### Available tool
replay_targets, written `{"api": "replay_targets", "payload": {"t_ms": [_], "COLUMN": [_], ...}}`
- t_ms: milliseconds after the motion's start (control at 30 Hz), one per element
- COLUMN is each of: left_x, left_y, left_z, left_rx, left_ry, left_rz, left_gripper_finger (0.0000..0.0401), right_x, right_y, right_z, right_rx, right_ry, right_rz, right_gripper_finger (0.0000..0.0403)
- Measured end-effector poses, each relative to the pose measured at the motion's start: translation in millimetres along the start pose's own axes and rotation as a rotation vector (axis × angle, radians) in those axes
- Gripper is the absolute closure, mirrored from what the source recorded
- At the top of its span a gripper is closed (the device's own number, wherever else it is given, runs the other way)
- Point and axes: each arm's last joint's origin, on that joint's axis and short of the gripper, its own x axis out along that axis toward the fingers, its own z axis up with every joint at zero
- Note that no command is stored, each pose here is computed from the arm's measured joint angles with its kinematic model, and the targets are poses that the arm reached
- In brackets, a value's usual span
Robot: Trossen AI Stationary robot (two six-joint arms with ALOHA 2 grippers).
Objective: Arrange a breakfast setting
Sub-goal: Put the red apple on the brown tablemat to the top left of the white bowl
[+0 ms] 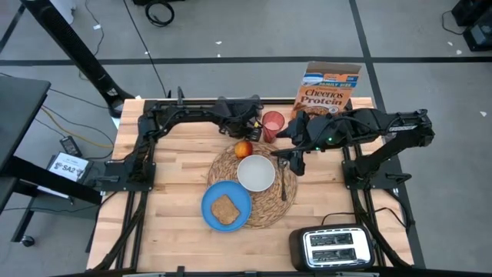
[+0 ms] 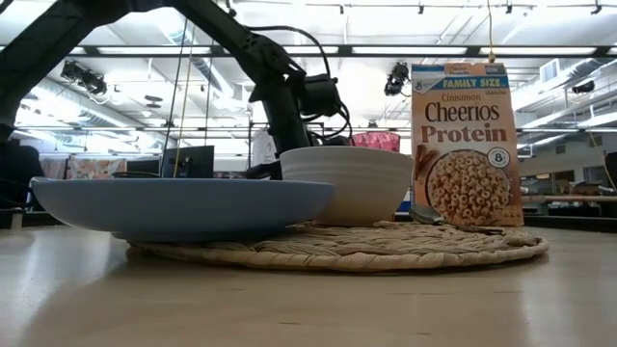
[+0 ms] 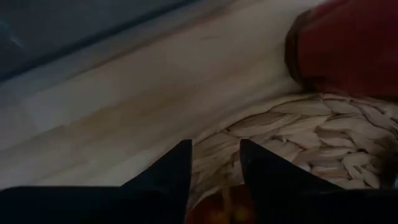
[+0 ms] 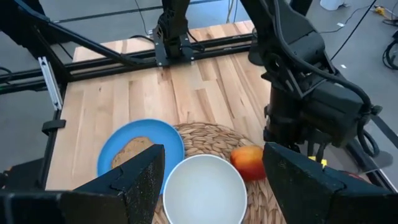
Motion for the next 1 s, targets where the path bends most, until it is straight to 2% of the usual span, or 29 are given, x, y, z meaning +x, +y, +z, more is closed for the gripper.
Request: {"api": "replay_targets", "payload": {"t_ms": [267, 600, 1000], "left_x": [-0.3, -3.7, -42.9], "left_y": [-1.0, -0.8, -5.3], "left_z": [1.9, -3.3, 1.3], "left_rx": [0.028, 0.057, 0.085], "left_ry": [-0.015, 0.031, -0.029], "left_rz": [-0.014, -0.005, -0.04], "left_gripper_finger": [0.0285, 0.0384, 0.0382], "right_x": [0.5, 0.7, 2.7], "right_y": [-2.2, -2.4, -9.5], "right_z": [-0.7, -0.8, 1.2], "right_rx": [-0.002, -0.011, -0.05], "right_ry": [0.011, 0.011, 0.008], "right_rz": [-0.01, -0.017, -0.042], "right_gripper_finger": [0.0128, 0.0128, 0.0128]}}
